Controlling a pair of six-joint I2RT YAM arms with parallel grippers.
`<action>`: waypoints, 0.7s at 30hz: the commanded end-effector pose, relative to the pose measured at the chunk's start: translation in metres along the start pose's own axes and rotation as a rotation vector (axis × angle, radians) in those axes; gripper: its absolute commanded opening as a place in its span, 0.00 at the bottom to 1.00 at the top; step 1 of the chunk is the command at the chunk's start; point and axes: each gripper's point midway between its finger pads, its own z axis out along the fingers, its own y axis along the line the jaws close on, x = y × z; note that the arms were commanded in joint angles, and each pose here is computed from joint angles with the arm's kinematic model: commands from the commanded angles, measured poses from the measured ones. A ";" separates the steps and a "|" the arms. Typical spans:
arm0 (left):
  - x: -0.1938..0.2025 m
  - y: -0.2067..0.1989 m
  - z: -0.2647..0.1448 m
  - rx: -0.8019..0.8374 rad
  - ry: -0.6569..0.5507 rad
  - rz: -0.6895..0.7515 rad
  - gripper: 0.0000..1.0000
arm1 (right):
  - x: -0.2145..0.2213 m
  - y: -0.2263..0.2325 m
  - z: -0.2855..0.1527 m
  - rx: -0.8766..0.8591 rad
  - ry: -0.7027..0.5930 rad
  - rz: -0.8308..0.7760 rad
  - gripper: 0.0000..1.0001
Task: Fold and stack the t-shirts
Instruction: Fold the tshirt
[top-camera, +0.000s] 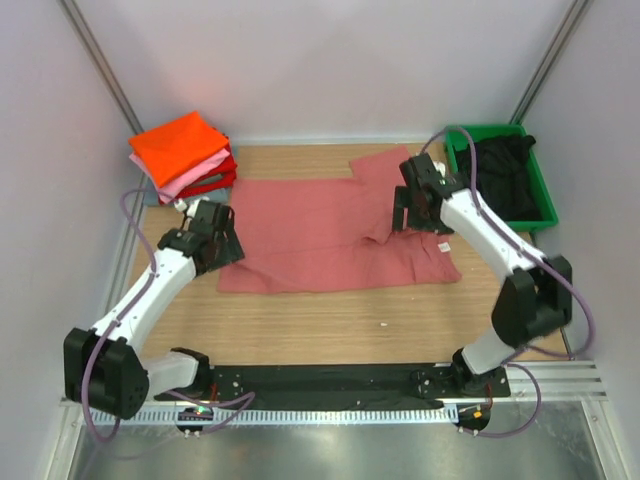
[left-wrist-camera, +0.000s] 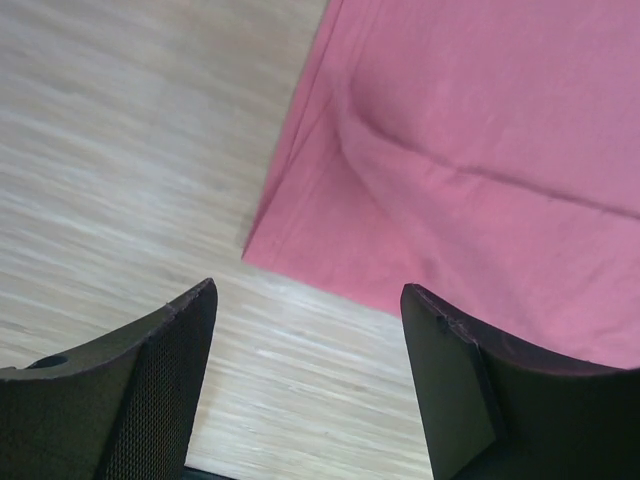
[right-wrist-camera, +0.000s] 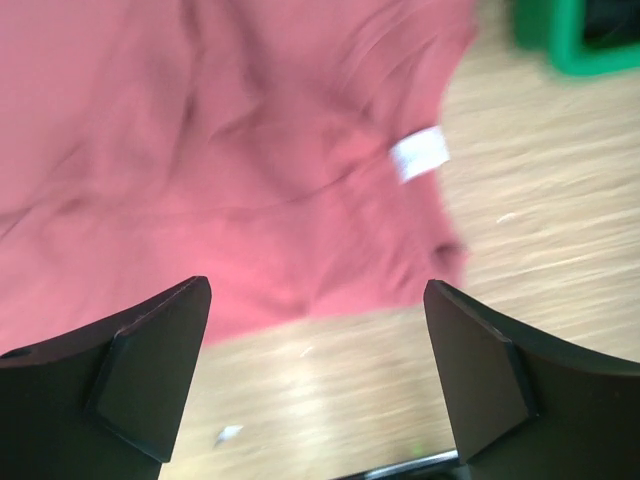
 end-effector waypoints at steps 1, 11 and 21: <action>0.028 -0.016 0.016 0.107 0.043 -0.095 0.75 | 0.022 0.053 -0.021 -0.360 -0.031 0.157 0.93; 0.067 0.005 0.045 0.035 0.054 -0.206 0.77 | 0.073 0.001 0.011 -0.280 0.024 0.329 0.86; 0.067 0.017 0.076 -0.076 0.010 -0.202 0.50 | 0.079 -0.015 0.024 -0.270 0.019 0.405 0.82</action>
